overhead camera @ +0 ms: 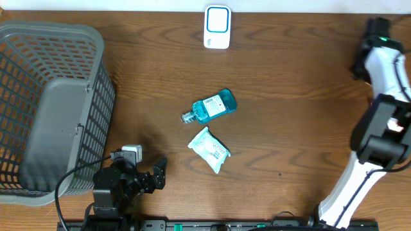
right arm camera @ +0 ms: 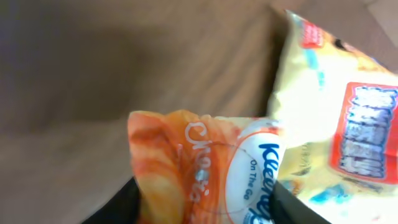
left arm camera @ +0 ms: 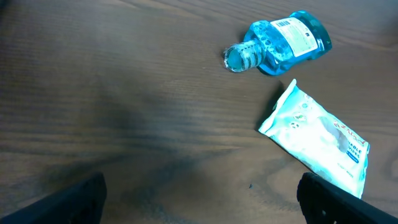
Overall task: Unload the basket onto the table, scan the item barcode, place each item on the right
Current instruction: 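Release the orange pack and reach the right gripper toward the mouthwash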
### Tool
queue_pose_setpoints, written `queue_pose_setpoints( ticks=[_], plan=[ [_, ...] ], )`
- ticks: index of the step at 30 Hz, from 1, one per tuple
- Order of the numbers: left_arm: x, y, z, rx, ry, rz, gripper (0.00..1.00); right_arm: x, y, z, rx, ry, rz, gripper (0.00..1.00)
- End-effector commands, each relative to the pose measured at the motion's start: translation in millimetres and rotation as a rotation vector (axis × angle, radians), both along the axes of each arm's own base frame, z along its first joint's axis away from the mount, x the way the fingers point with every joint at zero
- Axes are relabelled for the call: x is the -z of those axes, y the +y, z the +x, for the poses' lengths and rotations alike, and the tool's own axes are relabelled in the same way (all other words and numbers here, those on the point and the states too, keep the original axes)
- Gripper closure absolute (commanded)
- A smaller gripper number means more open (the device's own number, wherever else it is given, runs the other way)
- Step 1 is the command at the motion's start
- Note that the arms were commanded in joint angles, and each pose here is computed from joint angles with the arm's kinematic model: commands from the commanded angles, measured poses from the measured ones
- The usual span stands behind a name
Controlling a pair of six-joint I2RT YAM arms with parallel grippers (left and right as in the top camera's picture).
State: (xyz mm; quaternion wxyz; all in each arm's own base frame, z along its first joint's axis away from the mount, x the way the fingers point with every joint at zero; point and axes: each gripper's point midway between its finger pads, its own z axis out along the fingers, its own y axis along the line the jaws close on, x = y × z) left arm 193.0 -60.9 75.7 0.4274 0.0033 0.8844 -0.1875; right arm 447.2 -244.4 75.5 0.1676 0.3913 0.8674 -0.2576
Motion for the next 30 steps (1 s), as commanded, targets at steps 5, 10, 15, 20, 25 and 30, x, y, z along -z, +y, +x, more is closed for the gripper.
queue_pose_setpoints(
  ticks=[5,10,15,20,25,30],
  plan=[
    [6.5,1.6,-2.1,-0.01,0.022,0.001,0.02,-6.7,-13.2,-4.2,0.016,-0.076,0.105,0.04],
    [6.6,1.7,-2.2,-0.01,0.023,0.001,0.02,-54.5,2.2,6.4,-0.027,-0.177,0.085,0.01],
    [6.5,1.6,-2.1,-0.01,0.022,0.001,0.02,-106.7,67.2,27.2,-0.193,-0.339,0.247,0.01],
    [6.5,1.6,-2.1,-0.01,0.022,0.001,0.02,-138.8,190.1,35.6,-0.388,-0.442,0.613,0.01],
    [6.5,1.6,-2.1,-0.01,0.022,0.001,0.02,-114.8,292.2,-2.0,-0.253,-0.26,0.932,0.01],
    [6.5,1.6,-2.1,-0.01,0.022,0.001,0.02,-93.9,375.4,-30.6,-0.354,-0.077,0.992,0.01]
  ],
)
